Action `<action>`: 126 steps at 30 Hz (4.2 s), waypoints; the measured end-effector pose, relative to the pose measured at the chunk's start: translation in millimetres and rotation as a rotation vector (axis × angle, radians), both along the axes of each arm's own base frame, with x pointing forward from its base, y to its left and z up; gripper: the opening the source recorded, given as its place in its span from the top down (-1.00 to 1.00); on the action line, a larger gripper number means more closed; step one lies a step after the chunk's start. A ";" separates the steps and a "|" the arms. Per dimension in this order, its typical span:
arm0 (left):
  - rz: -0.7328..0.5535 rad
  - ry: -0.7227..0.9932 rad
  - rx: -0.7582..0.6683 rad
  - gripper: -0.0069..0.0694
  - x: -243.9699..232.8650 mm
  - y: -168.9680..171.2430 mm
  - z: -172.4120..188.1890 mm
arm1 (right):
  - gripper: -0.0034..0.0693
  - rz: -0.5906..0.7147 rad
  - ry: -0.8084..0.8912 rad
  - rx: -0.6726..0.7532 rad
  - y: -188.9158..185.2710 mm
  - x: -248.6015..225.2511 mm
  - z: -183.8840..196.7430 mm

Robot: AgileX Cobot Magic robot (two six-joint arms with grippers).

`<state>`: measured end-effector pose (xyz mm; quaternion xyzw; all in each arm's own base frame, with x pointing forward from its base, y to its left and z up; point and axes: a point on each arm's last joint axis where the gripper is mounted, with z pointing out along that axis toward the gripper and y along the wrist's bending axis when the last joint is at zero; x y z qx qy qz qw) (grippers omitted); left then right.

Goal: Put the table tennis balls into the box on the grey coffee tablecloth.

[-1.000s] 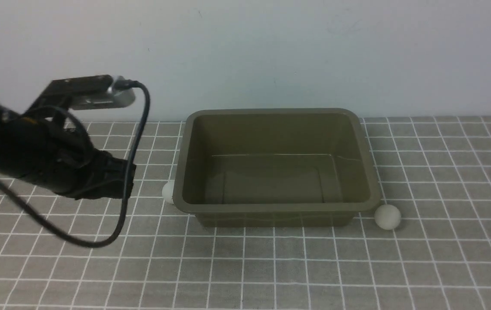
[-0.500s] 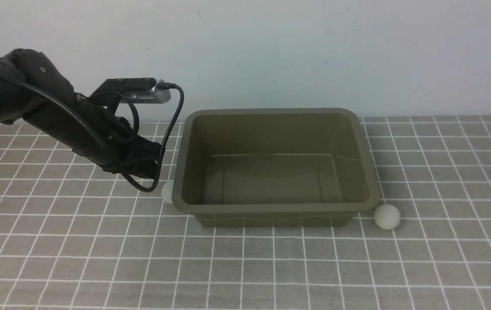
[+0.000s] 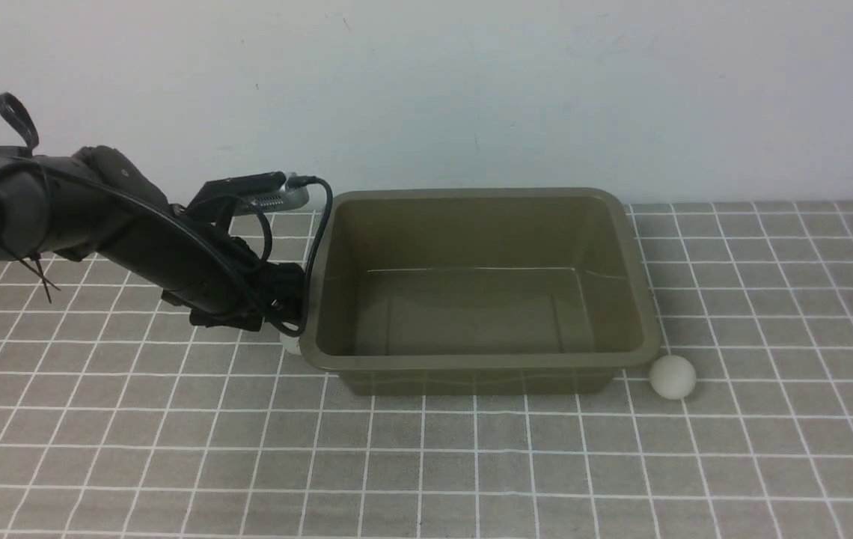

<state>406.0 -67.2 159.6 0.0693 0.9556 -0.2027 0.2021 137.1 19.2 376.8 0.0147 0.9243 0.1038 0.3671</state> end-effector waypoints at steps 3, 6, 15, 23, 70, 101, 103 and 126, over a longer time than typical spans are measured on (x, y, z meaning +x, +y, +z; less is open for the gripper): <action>-0.003 -0.007 -0.017 -0.63 2.7 -1.6 -6.3 | 0.93 0.000 0.000 0.001 0.1 0.0 0.0; -0.005 -0.008 -0.024 -0.63 5.1 -2.4 -15.5 | 0.93 0.001 -0.001 0.005 0.4 0.0 0.1; -0.018 -0.032 0.023 -0.30 7.7 0.7 -21.3 | 0.93 0.001 -0.005 0.005 0.4 0.3 0.4; -0.112 -0.010 0.091 -0.11 5.5 2.9 -20.0 | 0.93 0.001 -0.005 0.005 0.4 0.3 0.4; -0.135 -0.231 0.516 0.82 -37.7 -59.1 222.8 | -0.59 0.247 0.315 -0.123 46.7 203.5 -225.2; 0.115 -0.473 0.293 0.83 -292.9 38.5 248.7 | -0.10 0.384 0.008 0.036 110.8 211.2 -99.6; 0.138 -0.465 0.275 0.83 -304.1 42.7 237.1 | -0.17 0.398 0.053 0.041 115.4 220.3 -107.7; 0.220 -0.572 0.180 0.83 -338.0 56.3 225.5 | 0.94 0.241 -0.366 0.015 47.1 45.3 95.3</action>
